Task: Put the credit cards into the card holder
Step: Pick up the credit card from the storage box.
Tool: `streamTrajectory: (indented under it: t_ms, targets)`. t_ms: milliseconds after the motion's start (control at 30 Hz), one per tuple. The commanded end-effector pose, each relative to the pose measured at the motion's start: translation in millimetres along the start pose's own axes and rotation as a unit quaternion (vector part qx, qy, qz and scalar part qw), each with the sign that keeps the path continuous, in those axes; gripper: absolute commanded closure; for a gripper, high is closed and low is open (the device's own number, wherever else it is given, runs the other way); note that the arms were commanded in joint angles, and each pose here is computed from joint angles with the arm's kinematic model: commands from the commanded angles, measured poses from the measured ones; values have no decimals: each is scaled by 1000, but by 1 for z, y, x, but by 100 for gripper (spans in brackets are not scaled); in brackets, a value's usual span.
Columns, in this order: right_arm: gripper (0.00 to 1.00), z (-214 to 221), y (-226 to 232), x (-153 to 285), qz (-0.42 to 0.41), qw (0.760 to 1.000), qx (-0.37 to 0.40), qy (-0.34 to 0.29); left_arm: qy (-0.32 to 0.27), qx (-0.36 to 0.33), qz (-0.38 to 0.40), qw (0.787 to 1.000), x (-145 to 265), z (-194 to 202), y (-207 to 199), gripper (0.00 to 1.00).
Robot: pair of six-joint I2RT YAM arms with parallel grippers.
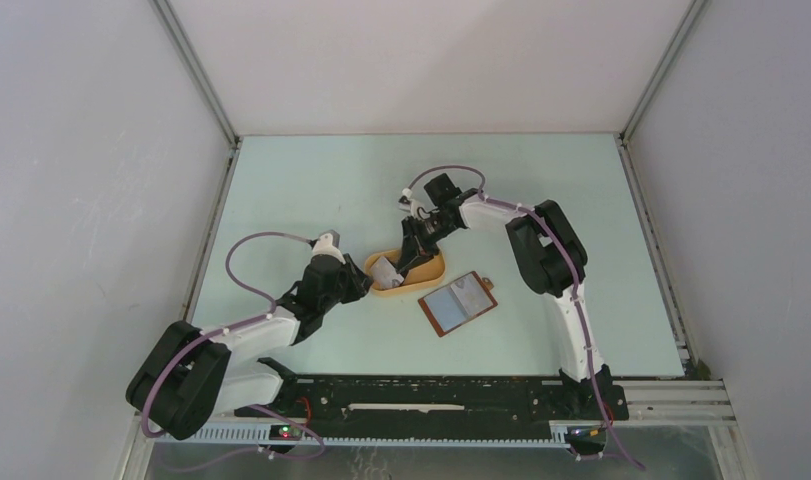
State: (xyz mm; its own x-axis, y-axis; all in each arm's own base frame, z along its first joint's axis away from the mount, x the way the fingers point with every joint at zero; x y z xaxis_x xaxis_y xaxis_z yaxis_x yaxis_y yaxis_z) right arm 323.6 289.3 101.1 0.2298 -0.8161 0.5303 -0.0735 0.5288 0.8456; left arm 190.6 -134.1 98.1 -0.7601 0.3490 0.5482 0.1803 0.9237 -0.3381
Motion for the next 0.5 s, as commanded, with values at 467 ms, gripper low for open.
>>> streamTrajectory:
  t_ms: [467]
  targets:
    - [97,-1,22,33,-4,998,39,-41,-21,-4,14,1000,3,-17,-9,73]
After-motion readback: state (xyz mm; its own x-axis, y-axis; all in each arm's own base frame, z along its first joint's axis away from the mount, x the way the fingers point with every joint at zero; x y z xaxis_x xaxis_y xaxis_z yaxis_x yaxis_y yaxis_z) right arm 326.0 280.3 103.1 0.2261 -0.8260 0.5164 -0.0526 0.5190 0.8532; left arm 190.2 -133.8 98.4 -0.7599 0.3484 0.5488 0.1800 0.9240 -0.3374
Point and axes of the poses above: each gripper's point midway between its finger pads, its own x axis back along the fingers, its own y axis along the line the jaws close on, z = x × y, the point moved 10 cm from there along x, back along the fingers, and after that the axes turned 15 degrees about -x, right-handed, at the moved point
